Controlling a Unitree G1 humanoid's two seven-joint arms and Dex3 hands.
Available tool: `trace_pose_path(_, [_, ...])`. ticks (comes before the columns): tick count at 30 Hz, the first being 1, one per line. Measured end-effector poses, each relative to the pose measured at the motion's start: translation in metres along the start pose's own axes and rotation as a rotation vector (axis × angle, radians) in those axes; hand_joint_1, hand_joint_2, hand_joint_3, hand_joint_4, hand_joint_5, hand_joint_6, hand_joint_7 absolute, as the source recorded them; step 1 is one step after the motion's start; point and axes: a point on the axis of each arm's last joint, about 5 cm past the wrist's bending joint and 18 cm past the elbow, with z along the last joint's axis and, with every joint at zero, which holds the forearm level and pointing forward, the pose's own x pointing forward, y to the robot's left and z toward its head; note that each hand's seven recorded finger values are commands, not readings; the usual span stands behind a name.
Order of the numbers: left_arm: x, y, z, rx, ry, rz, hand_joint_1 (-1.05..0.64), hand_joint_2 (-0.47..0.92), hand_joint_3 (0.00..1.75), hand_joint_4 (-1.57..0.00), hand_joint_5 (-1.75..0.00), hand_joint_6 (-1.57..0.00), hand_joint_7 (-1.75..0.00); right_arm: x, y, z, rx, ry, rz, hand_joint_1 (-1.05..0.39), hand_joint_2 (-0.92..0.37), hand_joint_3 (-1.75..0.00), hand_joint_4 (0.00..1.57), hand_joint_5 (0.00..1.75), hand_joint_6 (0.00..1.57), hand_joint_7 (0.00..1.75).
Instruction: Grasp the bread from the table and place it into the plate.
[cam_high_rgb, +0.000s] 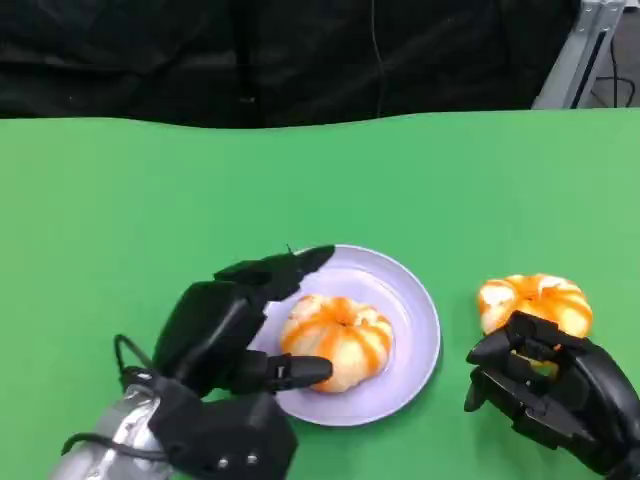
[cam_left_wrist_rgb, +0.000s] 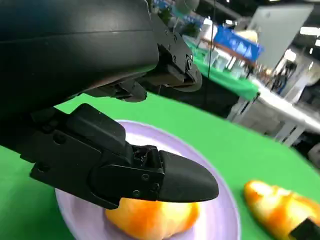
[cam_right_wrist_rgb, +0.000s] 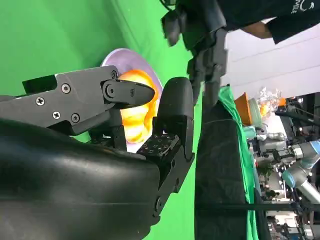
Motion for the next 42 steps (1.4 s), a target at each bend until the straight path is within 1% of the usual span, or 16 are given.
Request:
trace_pose_path(7, [-0.011,0.013,0.001,-0.077,-0.025,0.123,-0.88,0.92,0.39,-0.55,-0.03,-0.42,-0.02,-0.001,-0.0003,-0.002,-0.007,-0.002,-0.004,-0.06,-0.89,-0.40,0.56,1.57,0.67,1.10])
trace_pose_path(10, [-0.016,0.017,0.000,-0.111,-0.017,0.162,-0.84,0.92,0.34,-0.60,-0.04,-0.46,-0.02,-0.002,-0.0004,-0.003,-0.005,0.002,-0.004,-0.07,-0.88,-0.40,0.56,1.56,0.67,1.09])
trace_pose_path(13, [-0.022,0.020,-0.001,-0.182,-0.002,0.194,-0.84,0.92,0.33,-0.61,-0.03,-0.47,-0.02,-0.002,-0.0005,-0.003,-0.003,0.003,-0.004,-0.07,-0.88,-0.39,0.56,1.56,0.67,1.08])
trace_pose_path(16, [-0.025,0.022,-0.002,-0.236,0.009,0.219,-0.80,0.92,0.30,-0.66,-0.04,-0.51,-0.03,-0.002,-0.0005,-0.003,-0.003,0.004,-0.003,-0.07,-0.89,-0.39,0.56,1.56,0.68,1.08])
trace_pose_path(21, [-0.035,0.025,-0.002,-0.399,-0.010,0.312,-0.77,0.92,0.30,-0.71,-0.04,-0.52,-0.02,-0.002,-0.0006,-0.003,-0.001,0.002,0.003,-0.06,-0.90,-0.38,0.56,1.56,0.68,1.07])
trace_pose_path(29, [-0.053,0.030,-0.006,-0.488,-0.011,0.335,-0.76,0.92,0.29,-0.71,-0.02,-0.51,-0.01,-0.002,-0.0006,-0.003,0.000,0.002,0.005,-0.07,-0.90,-0.37,0.56,1.57,0.68,1.06])
trace_pose_path(34, [-0.069,0.031,-0.010,-0.517,0.027,0.350,-0.74,0.92,0.29,-0.70,-0.02,-0.52,-0.01,-0.002,-0.0010,-0.003,-0.001,0.002,0.004,-0.07,-0.90,-0.36,0.56,1.57,0.68,1.06])
trace_pose_path(38, [-0.084,0.034,-0.014,-0.498,0.064,0.387,-0.72,0.92,0.30,-0.71,-0.01,-0.52,-0.01,-0.002,-0.0012,-0.003,0.000,0.002,0.005,-0.07,-0.91,-0.36,0.56,1.59,0.68,1.06])
trace_pose_path(42, [-0.090,0.037,-0.016,-0.511,0.068,0.415,-0.74,0.92,0.27,-0.70,-0.01,-0.53,-0.01,-0.002,-0.0013,-0.003,0.001,0.003,0.010,-0.06,-0.92,-0.35,0.56,1.59,0.68,1.06])
